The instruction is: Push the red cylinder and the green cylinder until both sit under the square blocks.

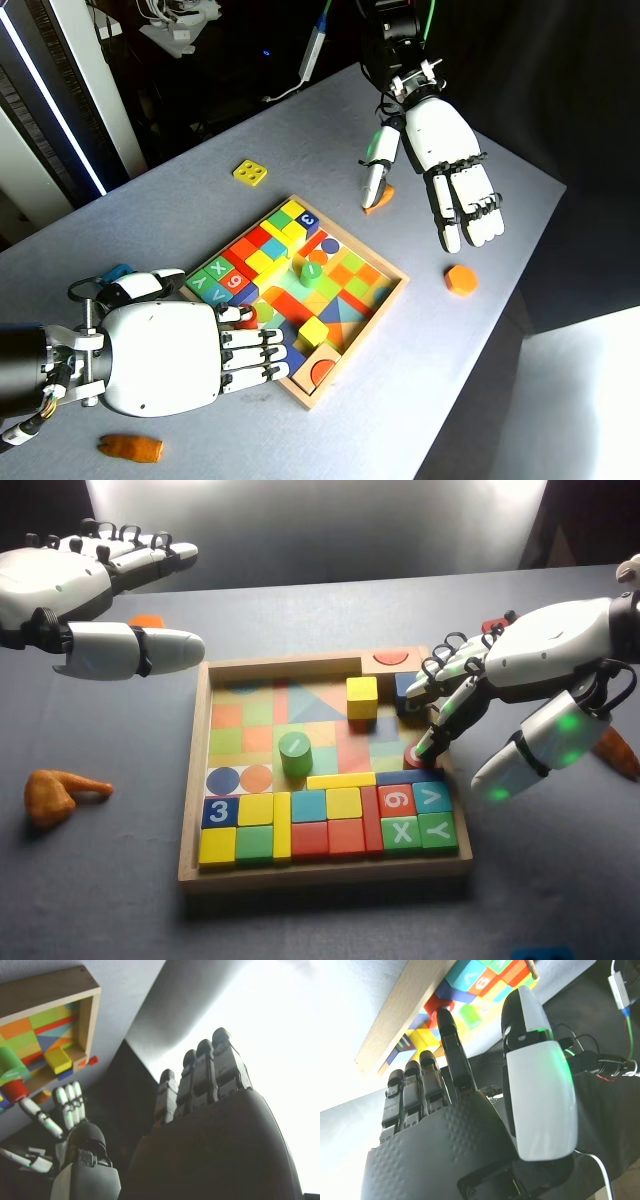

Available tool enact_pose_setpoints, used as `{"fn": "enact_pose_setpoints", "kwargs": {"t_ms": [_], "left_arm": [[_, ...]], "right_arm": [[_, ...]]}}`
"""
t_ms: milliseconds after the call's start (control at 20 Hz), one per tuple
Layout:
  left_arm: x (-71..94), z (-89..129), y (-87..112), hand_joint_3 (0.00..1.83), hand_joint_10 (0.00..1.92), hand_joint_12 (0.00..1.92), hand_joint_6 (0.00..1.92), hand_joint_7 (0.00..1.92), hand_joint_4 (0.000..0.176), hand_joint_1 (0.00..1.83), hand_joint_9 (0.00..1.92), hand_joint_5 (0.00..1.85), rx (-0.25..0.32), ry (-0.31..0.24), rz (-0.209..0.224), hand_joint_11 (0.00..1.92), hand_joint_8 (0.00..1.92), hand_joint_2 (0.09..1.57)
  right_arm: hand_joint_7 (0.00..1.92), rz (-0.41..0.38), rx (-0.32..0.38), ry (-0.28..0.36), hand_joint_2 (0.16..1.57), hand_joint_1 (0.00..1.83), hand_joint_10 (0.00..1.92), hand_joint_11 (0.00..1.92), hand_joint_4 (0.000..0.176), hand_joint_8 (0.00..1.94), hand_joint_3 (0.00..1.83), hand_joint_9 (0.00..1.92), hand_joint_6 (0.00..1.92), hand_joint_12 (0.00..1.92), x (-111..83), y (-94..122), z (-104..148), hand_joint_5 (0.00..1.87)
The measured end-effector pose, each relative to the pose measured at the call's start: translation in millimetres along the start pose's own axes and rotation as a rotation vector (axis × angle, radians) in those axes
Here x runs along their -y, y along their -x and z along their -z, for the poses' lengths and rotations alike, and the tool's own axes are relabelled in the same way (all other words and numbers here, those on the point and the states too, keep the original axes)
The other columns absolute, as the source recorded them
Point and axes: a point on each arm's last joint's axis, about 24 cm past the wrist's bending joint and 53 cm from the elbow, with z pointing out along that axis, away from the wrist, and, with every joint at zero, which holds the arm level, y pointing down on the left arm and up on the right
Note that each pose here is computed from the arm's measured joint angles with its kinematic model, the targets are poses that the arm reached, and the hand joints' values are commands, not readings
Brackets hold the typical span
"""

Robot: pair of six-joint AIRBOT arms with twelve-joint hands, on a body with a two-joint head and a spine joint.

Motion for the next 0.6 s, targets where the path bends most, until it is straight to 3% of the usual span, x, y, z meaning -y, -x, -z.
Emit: {"fn": "enact_pose_setpoints", "kwargs": {"t_ms": [100,150,250,300,350,550,600], "left_arm": [[0.0,0.0,0.1,0.0,0.0,0.0,0.0,0.0,0.163,0.0,0.0,0.0,0.0,0.0,0.0,0.0,0.0,1.08],[0.0,0.0,0.1,0.0,0.0,0.0,0.0,0.0,0.173,0.0,0.0,0.0,0.001,0.0,0.001,0.0,0.0,1.07],[-0.2,0.1,0.2,0.0,0.0,0.0,0.0,0.0,0.167,0.0,0.0,0.0,0.001,0.001,0.002,0.0,0.0,1.08],[-0.3,0.1,0.1,0.0,0.0,0.0,0.0,0.0,0.164,0.0,0.0,0.0,0.001,0.001,0.002,0.0,0.0,1.08],[-0.3,0.1,0.1,0.01,0.0,0.0,0.0,0.0,0.165,0.0,0.0,0.0,0.001,0.001,0.002,0.0,0.0,1.1],[-0.3,0.1,0.1,0.0,0.0,0.0,0.0,0.0,0.17,0.0,0.0,0.0,0.001,0.001,0.002,0.0,0.0,1.09],[-0.5,0.1,0.0,0.0,0.0,0.0,0.0,0.0,0.169,0.0,0.0,0.0,0.001,0.001,0.003,0.0,0.0,1.09]], "right_arm": [[0.07,-0.002,0.0,-0.004,1.07,0.23,0.0,0.0,0.163,0.0,0.0,0.0,0.0,0.0,1.8,0.1,2.8,0.55],[0.07,-0.002,-0.001,-0.006,1.07,0.23,0.0,0.0,0.16,0.0,0.0,0.0,0.0,0.0,2.3,-0.1,3.5,0.55],[0.06,-0.001,-0.002,-0.005,1.07,0.23,0.0,0.0,0.16,0.0,0.0,0.0,0.0,0.0,1.9,-0.7,3.8,0.55],[0.07,-0.001,-0.003,-0.004,1.06,0.25,0.0,0.0,0.15,0.0,0.0,0.0,0.0,0.0,1.4,-1.0,3.7,0.56],[0.06,-0.001,-0.003,-0.004,1.07,0.22,0.0,0.0,0.162,0.0,0.0,0.0,0.0,0.0,1.4,-1.0,3.7,0.54],[0.04,-0.001,-0.003,-0.004,1.07,0.23,0.0,0.0,0.162,0.0,0.0,0.0,0.0,0.0,1.5,-1.0,3.7,0.55],[0.05,-0.001,-0.003,-0.004,1.07,0.24,0.0,0.0,0.155,0.0,0.0,0.0,0.0,0.0,1.5,-1.0,3.7,0.55]]}}
